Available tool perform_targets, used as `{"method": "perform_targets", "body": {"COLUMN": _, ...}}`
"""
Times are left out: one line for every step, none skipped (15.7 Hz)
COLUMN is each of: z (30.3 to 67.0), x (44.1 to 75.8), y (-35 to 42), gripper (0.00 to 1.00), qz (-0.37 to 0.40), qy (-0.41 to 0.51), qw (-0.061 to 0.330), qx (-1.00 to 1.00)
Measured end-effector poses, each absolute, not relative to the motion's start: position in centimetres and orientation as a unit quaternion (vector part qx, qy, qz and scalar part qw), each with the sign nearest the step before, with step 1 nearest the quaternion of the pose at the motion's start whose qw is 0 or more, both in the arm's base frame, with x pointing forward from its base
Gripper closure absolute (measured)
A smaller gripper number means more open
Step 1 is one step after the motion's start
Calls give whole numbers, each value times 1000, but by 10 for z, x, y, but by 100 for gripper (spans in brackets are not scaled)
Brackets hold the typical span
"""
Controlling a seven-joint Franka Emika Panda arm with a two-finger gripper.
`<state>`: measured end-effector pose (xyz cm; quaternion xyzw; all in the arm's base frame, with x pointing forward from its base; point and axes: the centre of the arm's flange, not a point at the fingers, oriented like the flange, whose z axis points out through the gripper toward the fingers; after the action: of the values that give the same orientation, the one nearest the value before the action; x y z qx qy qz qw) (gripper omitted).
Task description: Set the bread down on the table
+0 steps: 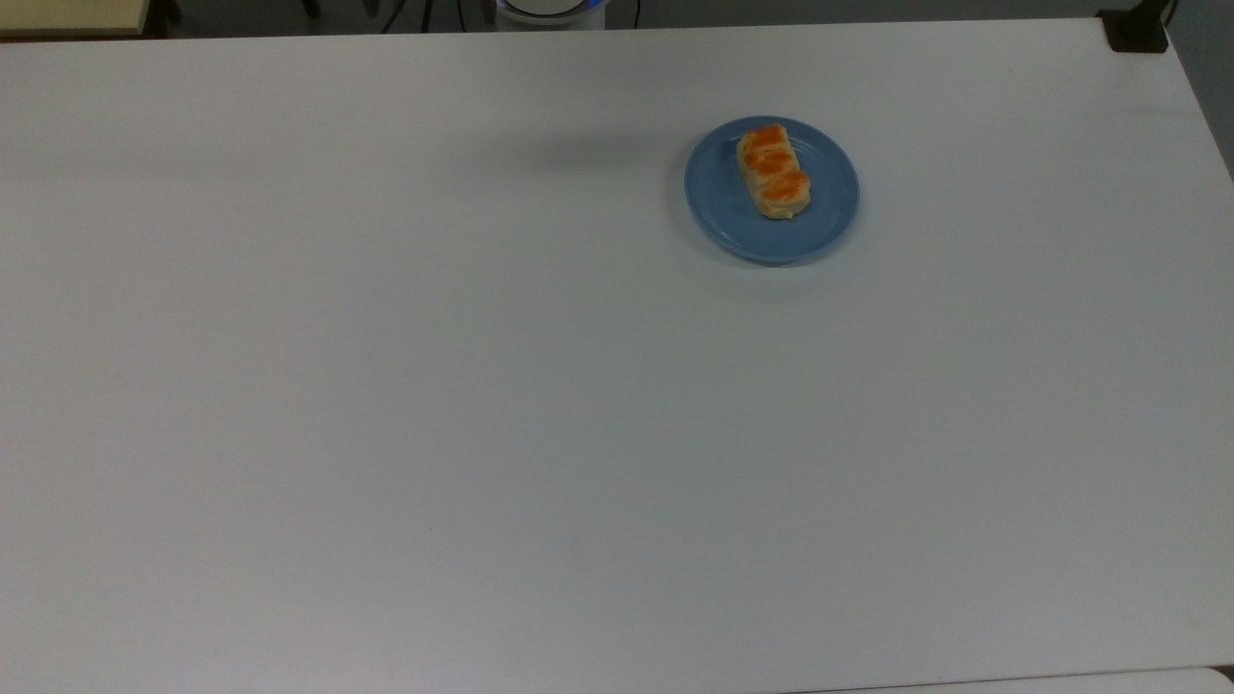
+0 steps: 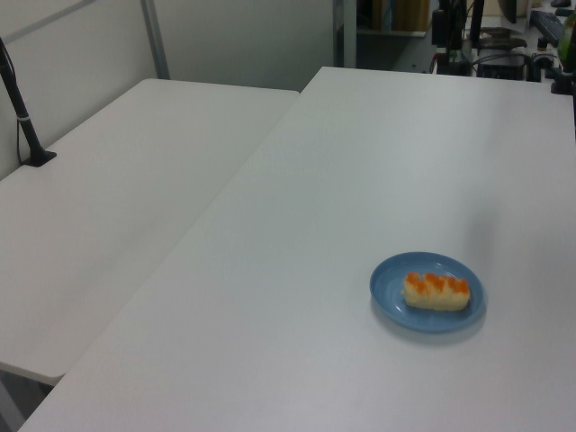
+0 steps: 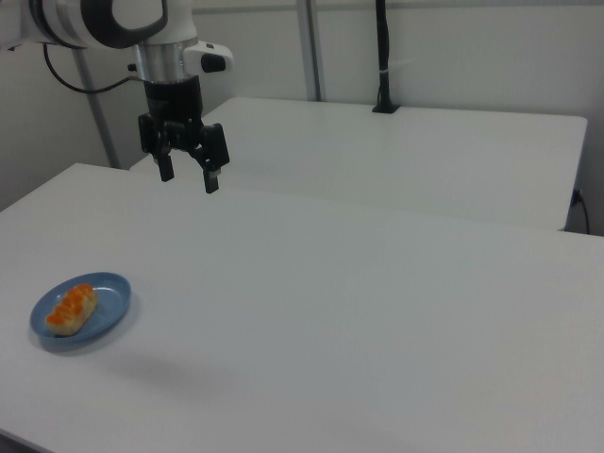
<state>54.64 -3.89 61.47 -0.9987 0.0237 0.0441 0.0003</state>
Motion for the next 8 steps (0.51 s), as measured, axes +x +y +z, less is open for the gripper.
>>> {"method": "perform_targets", "body": {"z": 615, "x": 546, "y": -37, "gripper": 0, "qz": 44, "qy": 22, "qw": 0, "qx": -999}}
{"method": "perform_targets", "body": {"z": 614, "x": 547, "y": -36, "gripper": 0, "qz": 44, "qy": 21, "qw": 0, "qx": -999}}
{"method": "perform_targets", "body": {"z": 614, "x": 547, "y": -35, "gripper": 0, "qz": 44, "qy": 20, "qw": 0, "qx": -999}}
{"method": "perform_targets", "body": {"z": 614, "x": 548, "y": -34, "gripper": 0, "qz": 42, "qy": 19, "qw": 0, "qx": -999}}
{"method": "perform_targets", "body": {"z": 614, "x": 548, "y": -32, "gripper": 0, "qz": 41, "qy": 17, "qw": 0, "qx": -999}}
{"method": "perform_targets", "body": {"z": 614, "x": 548, "y": -30, "gripper": 0, "qz": 41, "qy": 16, "qw": 0, "qx": -999}}
{"method": "perform_targets", "body": {"z": 614, "x": 549, "y": -28, "gripper": 0, "qz": 40, "qy": 14, "qw": 0, "qx": -999}}
{"method": "perform_targets", "body": {"z": 614, "x": 549, "y": -26, "gripper": 0, "qz": 40, "qy": 12, "qw": 0, "qx": -999}}
